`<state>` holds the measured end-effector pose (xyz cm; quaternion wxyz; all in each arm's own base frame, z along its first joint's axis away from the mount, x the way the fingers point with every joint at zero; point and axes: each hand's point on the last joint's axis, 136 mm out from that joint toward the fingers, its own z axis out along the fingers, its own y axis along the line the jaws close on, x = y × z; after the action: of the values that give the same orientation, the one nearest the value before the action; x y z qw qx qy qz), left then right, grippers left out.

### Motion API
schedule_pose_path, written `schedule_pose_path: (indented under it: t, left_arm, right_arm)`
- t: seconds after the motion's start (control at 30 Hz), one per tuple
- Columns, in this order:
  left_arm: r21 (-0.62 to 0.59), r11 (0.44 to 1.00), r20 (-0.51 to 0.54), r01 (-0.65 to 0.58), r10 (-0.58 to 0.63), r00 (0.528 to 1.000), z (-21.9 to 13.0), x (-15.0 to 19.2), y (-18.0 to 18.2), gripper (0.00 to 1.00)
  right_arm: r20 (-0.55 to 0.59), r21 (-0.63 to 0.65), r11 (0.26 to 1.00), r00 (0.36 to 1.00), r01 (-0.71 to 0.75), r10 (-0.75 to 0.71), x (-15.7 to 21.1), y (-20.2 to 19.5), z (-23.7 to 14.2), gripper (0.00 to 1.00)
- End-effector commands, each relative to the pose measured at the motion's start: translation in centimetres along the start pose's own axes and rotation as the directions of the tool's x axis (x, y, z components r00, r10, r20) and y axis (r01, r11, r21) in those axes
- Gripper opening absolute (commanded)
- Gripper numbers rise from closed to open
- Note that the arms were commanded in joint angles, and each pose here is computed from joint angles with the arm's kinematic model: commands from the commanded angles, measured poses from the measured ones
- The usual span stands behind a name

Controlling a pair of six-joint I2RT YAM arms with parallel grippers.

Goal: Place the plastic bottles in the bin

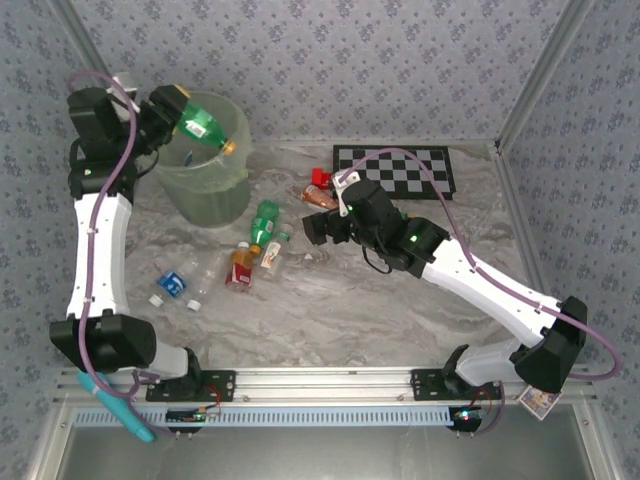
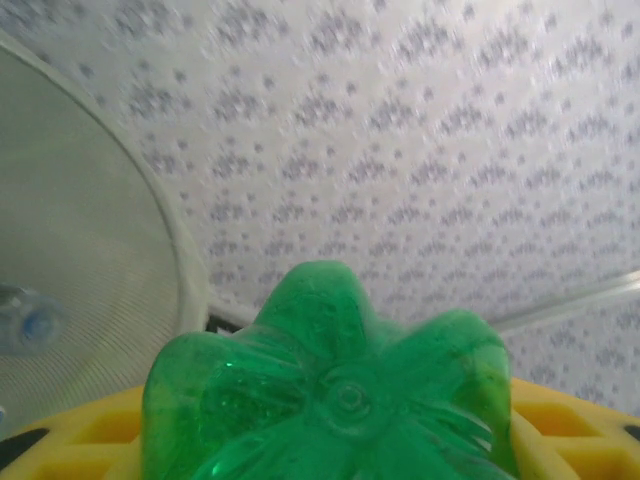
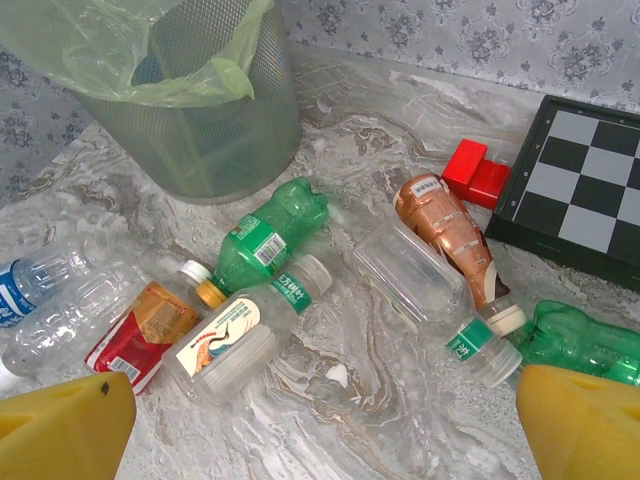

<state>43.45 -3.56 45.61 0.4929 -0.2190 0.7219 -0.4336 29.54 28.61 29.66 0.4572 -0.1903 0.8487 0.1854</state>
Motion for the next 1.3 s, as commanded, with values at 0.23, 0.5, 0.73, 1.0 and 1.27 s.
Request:
schedule_pose_path:
  t: [0.23, 0.5, 0.73, 1.0, 1.27]
  left_arm:
    - [-0.123, 0.983, 0.22, 0.136, -0.107, 0.97, 0.6, -7.4, 5.6, 0.5]
    - [-0.299, 0.953, 0.218, 0.04, 0.027, 0.976, -0.3, -8.3, 8.8, 0.5]
    - [-0.337, 0.94, 0.15, -0.055, 0.112, 0.982, -0.6, -6.8, 9.1, 0.49]
    - [-0.416, 0.859, 0.039, -0.298, 0.344, 0.938, -0.6, -4.6, 7.7, 0.49]
    - [-0.473, 0.75, -0.036, -0.462, 0.507, 0.861, -0.6, -3.6, 7.7, 0.5]
  right_arm:
    - [0.015, 0.007, 1.0, 1.0, 0.014, -0.014, -0.3, -0.7, -0.7, 1.0]
    - [0.003, 0.033, 0.999, 1.0, 0.013, -0.013, 0.2, -1.6, -0.9, 1.0]
    - [0.003, 0.025, 1.0, 1.0, 0.009, -0.009, 0.0, -1.6, -0.6, 1.0]
    - [0.003, 0.004, 1.0, 1.0, 0.003, -0.003, -0.4, -1.1, -0.2, 1.0]
    - [-0.003, -0.002, 1.0, 1.0, -0.008, 0.008, 0.0, -0.8, -0.3, 1.0]
